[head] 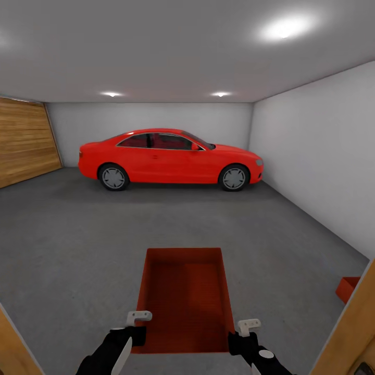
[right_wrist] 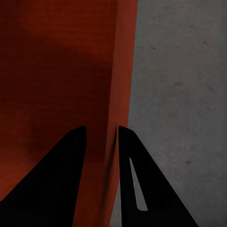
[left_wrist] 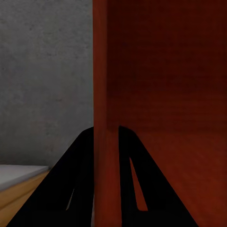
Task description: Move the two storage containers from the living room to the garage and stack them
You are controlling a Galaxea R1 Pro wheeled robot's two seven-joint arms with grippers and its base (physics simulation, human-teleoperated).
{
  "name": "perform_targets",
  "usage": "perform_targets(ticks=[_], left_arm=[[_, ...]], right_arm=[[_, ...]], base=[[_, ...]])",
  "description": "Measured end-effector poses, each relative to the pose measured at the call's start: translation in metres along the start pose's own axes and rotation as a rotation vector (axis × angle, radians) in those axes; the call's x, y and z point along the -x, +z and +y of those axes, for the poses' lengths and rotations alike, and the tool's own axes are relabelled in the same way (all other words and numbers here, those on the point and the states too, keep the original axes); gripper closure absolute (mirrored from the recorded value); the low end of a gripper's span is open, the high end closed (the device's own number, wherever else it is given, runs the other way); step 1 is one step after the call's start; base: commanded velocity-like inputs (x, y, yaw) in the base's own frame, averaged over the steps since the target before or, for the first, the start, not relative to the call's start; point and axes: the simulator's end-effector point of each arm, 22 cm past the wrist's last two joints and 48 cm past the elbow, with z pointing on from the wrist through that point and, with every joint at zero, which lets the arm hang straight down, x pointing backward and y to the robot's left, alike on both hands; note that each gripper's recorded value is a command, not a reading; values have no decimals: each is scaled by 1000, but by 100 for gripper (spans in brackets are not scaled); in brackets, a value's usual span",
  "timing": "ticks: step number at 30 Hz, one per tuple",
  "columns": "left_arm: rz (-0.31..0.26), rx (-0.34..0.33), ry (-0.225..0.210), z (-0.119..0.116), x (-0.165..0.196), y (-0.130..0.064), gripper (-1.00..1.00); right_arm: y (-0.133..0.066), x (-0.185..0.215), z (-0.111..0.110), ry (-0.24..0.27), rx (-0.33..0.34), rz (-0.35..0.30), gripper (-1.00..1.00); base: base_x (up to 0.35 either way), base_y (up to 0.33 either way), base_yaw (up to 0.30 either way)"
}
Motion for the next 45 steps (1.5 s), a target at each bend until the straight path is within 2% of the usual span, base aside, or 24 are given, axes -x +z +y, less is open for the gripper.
perform_targets(ticks=[45], left_arm=[[0,0,0,0,0,0,100]], right_arm=[[0,0,0,0,0,0,100]], base=[[0,11,18]])
